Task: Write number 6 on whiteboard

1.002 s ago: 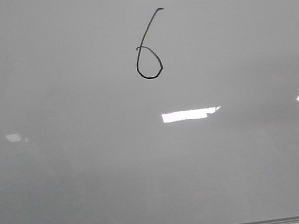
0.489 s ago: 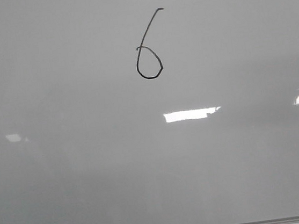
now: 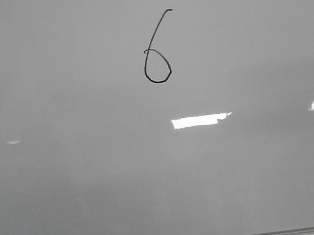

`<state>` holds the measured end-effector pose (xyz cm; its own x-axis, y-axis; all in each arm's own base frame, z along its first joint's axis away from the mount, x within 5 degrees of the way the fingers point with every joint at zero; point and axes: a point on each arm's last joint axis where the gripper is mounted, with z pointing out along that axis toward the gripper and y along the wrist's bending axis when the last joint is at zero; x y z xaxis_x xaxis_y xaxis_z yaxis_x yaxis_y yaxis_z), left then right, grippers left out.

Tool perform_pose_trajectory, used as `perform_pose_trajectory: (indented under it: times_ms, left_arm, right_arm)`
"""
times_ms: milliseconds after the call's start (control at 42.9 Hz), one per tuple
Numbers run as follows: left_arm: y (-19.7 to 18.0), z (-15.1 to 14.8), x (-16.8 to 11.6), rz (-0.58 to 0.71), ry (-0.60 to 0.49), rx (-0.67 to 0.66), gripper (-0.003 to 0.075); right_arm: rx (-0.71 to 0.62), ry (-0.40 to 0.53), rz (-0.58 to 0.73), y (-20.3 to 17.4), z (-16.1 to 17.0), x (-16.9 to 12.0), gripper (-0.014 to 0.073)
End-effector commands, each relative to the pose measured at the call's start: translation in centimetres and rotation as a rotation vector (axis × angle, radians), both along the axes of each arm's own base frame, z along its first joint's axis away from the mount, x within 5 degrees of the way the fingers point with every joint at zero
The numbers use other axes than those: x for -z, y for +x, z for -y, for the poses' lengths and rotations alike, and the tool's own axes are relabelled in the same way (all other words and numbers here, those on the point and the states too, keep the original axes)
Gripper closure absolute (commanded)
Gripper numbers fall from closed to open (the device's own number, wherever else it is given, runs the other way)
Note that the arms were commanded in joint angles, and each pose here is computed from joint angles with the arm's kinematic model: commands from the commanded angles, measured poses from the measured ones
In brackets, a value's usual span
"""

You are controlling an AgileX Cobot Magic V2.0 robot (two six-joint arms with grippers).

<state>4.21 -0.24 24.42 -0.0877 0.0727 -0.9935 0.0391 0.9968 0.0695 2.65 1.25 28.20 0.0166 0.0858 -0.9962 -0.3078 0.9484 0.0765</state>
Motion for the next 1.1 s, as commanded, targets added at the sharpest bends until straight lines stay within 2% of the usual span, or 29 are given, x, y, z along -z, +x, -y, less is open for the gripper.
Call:
perform_pose_trajectory:
  times_ms: [0, 210, 280, 1072]
  left_arm:
    - [0.1, 0.0, -0.4, 0.132, -0.028, 0.008, 0.0741]
    - [1.2, -0.1, 2.8, 0.197, -0.033, 0.002, 0.0741]
    - [1.3, 0.0, 3.5, 0.172, -0.032, 0.002, 0.0741]
    - [1.3, 0.0, 3.7, 0.157, -0.032, 0.002, 0.0741]
  right_arm:
    - [0.017, 0.031, 0.09, -0.2, 0.2, -1.4, 0.0655]
    - [0.017, 0.031, 0.091, -0.2, 0.2, -1.4, 0.0655]
    - [0.017, 0.031, 0.091, -0.2, 0.2, -1.4, 0.0655]
    - [0.017, 0.031, 0.091, -0.2, 0.2, -1.4, 0.0655]
